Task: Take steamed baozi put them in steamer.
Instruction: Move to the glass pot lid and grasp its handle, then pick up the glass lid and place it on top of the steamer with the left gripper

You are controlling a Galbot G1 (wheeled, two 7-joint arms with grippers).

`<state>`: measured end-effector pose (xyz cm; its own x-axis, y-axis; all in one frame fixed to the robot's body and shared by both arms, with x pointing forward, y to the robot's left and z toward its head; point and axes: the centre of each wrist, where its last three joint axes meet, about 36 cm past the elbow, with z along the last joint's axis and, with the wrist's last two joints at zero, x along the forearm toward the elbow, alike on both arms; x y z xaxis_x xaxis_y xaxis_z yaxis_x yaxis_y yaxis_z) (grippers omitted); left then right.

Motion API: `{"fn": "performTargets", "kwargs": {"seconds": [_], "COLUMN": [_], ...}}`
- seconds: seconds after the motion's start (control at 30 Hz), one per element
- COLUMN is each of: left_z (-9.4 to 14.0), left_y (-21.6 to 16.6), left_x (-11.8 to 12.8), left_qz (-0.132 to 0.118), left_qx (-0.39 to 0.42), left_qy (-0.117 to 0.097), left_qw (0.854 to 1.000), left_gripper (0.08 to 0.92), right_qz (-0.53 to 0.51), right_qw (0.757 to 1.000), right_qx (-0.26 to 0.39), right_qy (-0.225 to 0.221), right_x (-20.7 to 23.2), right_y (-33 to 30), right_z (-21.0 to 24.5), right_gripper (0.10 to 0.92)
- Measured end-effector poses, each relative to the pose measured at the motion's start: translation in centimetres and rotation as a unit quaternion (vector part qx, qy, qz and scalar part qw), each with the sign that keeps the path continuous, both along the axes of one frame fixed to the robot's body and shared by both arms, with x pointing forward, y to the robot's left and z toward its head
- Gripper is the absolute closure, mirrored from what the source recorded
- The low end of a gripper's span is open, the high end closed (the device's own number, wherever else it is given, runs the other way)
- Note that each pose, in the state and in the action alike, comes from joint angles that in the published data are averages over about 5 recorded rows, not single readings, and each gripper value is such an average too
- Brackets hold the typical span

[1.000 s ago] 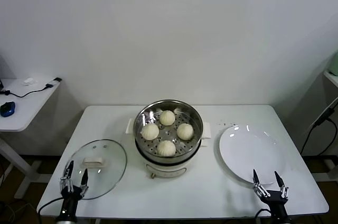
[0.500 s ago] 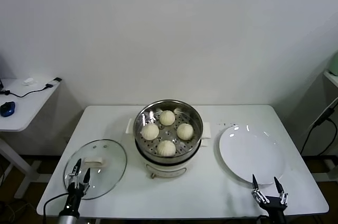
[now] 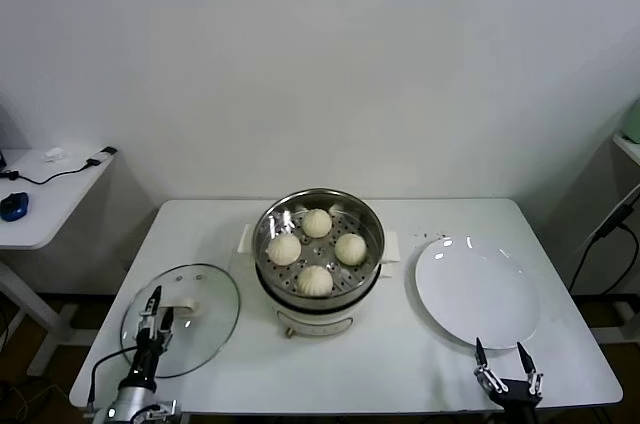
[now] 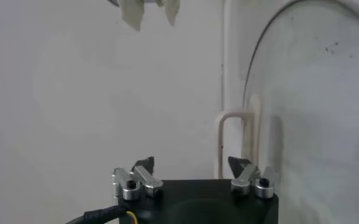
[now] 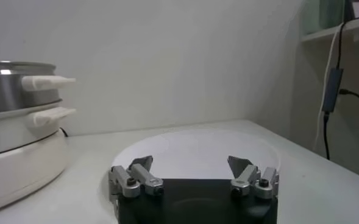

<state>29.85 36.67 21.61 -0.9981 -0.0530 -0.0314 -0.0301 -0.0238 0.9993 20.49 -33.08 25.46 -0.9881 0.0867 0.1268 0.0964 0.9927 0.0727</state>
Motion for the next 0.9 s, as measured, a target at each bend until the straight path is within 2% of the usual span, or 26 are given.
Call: {"fn": "performTargets", "kwargs": {"seconds": [0.47, 0.7, 0.8, 0.9], "left_z": [-1.1, -1.3, -1.3, -1.0], "left_y": [-0.2, -0.7, -0.8, -0.8], "left_x": [0.4, 1.0, 1.1, 1.1], "left_qz": [0.008, 0.016, 0.019, 0.022], "left_qx": [0.013, 0.008, 0.005, 0.003], "left_qy": [0.012, 0.006, 0.004, 0.002], "left_qw": [1.0, 1.0, 1.0, 1.0], "left_gripper": [0.628, 0.827, 0.864, 0.865], "right_qz": [0.003, 0.004, 0.005, 0.006], "right_qw": [1.0, 1.0, 1.0, 1.0], "right_qx": [0.0, 0.0, -0.001, -0.002], "right_qy": [0.004, 0.002, 0.001, 0.0], "right_x": [-0.3, -0.3, -0.3, -0.3], "right_y": [0.5, 0.6, 0.7, 0.6], "right_z": [-0.4, -0.4, -0.3, -0.2], "right_gripper": [0.2, 0.2, 0.2, 0.2]}}
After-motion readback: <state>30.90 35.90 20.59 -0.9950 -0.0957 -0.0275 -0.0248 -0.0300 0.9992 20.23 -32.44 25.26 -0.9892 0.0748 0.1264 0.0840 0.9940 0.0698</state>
